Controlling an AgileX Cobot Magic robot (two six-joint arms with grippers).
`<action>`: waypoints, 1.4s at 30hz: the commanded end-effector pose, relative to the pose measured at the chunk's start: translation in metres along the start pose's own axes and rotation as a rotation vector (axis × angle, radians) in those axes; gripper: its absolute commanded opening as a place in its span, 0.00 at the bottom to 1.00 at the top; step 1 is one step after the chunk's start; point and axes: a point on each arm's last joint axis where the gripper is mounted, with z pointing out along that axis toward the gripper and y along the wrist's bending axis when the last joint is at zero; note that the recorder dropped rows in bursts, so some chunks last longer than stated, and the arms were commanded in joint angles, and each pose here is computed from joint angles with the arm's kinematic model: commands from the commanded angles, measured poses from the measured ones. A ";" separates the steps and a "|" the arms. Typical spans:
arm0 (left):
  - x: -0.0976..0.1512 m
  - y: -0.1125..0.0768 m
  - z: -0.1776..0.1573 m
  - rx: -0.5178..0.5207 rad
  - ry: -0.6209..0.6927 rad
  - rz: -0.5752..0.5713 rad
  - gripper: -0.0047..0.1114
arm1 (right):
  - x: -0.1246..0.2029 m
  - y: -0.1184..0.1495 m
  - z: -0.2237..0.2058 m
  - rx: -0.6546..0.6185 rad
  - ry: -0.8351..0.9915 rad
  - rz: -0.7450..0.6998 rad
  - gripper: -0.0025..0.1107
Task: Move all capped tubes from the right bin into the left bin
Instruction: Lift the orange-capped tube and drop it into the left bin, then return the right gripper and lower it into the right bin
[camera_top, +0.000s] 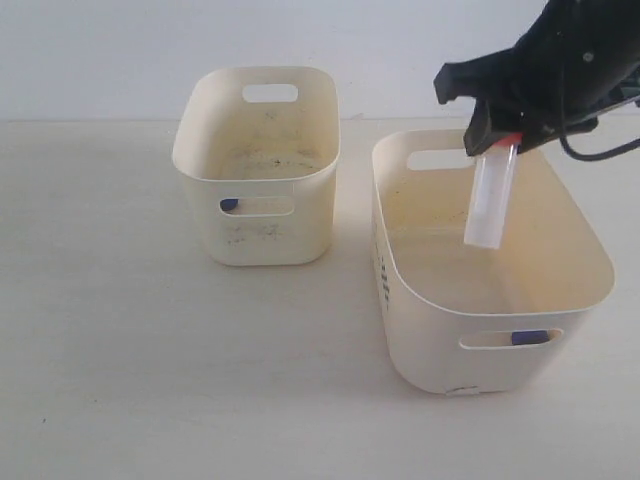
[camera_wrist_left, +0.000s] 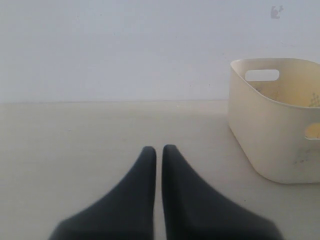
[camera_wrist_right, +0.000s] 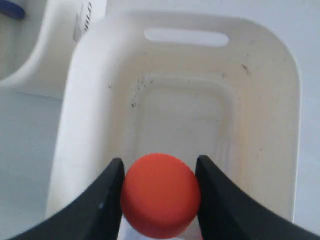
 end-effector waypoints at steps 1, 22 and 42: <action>-0.001 0.000 0.000 0.008 -0.004 -0.007 0.08 | -0.013 0.006 -0.027 -0.081 -0.226 0.067 0.02; -0.001 0.000 0.000 0.008 -0.004 -0.007 0.08 | -0.056 0.089 0.104 -0.265 -0.534 0.031 0.18; -0.001 0.000 0.000 0.008 -0.004 -0.007 0.08 | -0.066 0.072 0.024 -0.308 -0.466 -0.093 0.02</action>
